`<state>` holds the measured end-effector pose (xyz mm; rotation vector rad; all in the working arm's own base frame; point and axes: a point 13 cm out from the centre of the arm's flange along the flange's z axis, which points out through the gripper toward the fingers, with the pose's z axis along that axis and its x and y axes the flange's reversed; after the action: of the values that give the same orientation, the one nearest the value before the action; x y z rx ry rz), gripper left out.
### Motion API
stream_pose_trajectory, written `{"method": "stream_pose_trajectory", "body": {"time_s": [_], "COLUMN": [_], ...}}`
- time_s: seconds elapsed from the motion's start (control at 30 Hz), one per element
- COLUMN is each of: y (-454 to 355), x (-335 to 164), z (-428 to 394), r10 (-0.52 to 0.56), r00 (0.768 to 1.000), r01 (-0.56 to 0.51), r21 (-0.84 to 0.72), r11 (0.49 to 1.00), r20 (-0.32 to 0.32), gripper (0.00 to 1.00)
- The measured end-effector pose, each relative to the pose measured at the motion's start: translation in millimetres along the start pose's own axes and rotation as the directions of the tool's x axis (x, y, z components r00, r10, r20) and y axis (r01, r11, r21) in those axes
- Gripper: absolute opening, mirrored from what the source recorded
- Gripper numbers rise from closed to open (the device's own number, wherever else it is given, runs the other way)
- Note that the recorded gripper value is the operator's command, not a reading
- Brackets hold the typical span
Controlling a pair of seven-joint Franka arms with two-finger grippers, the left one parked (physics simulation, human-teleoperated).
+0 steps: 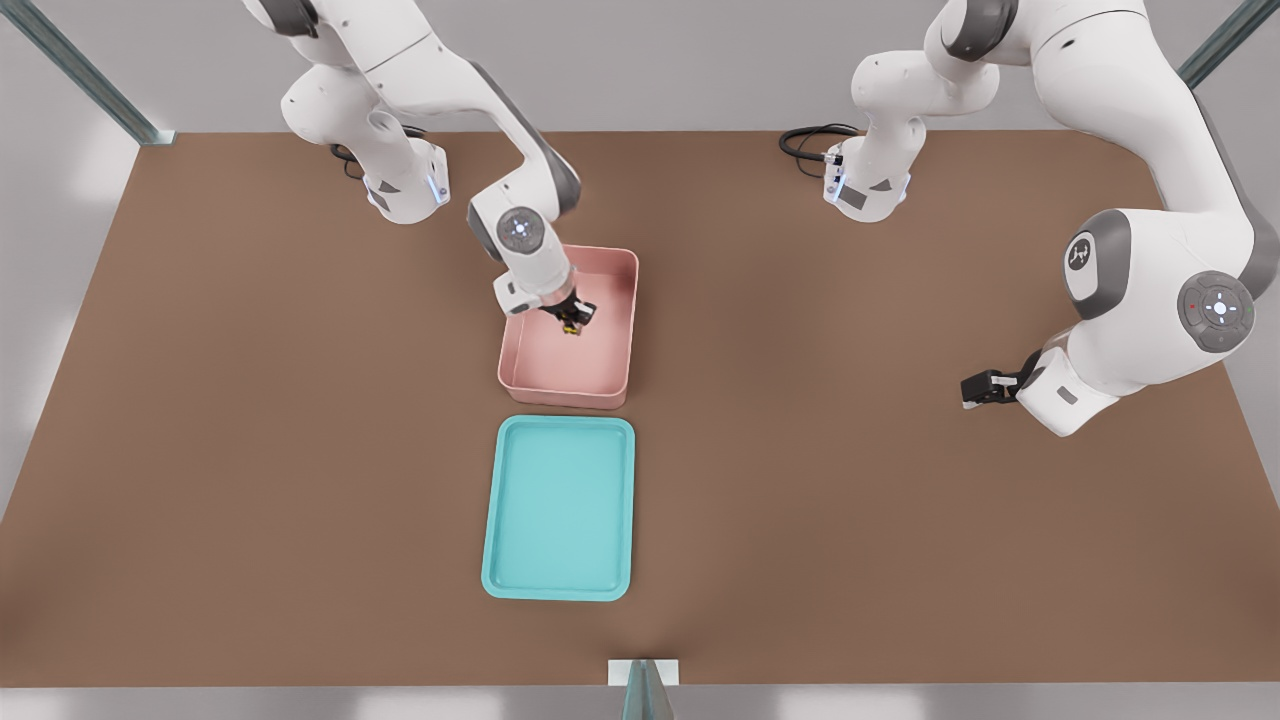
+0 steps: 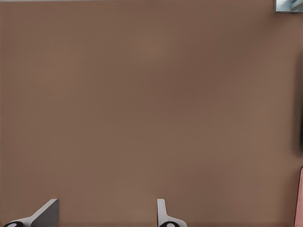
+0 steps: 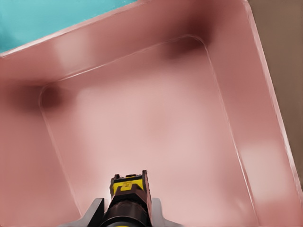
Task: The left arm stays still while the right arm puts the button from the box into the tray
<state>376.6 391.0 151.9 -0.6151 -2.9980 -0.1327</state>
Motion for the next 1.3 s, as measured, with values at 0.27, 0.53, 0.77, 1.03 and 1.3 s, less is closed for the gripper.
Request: {"method": "stream_pose_trajectory", "body": {"time_s": [0.27,0.53,0.77,1.03,1.3], "y": [34.3,42.3,71.8,82.1,83.2], "x": [-69.4,-165.4,-228.7,-259.6,-265.7], "z": [-82.4,-98.0,-64.3,-1.9,40.9], "r10": [0.031,0.11,0.125,0.122,0.115], "r00": [0.997,0.988,0.984,0.986,0.988], "r01": [-0.027,-0.109,-0.126,-0.128,-0.122], "r21": [-0.05,-0.015,0.002,0.047,0.065], "r11": [0.998,0.994,0.992,0.991,0.99], "r20": [0.069,0.112,0.128,0.117,0.103], "gripper": [0.47,0.46,0.46,0.46,0.47]}}
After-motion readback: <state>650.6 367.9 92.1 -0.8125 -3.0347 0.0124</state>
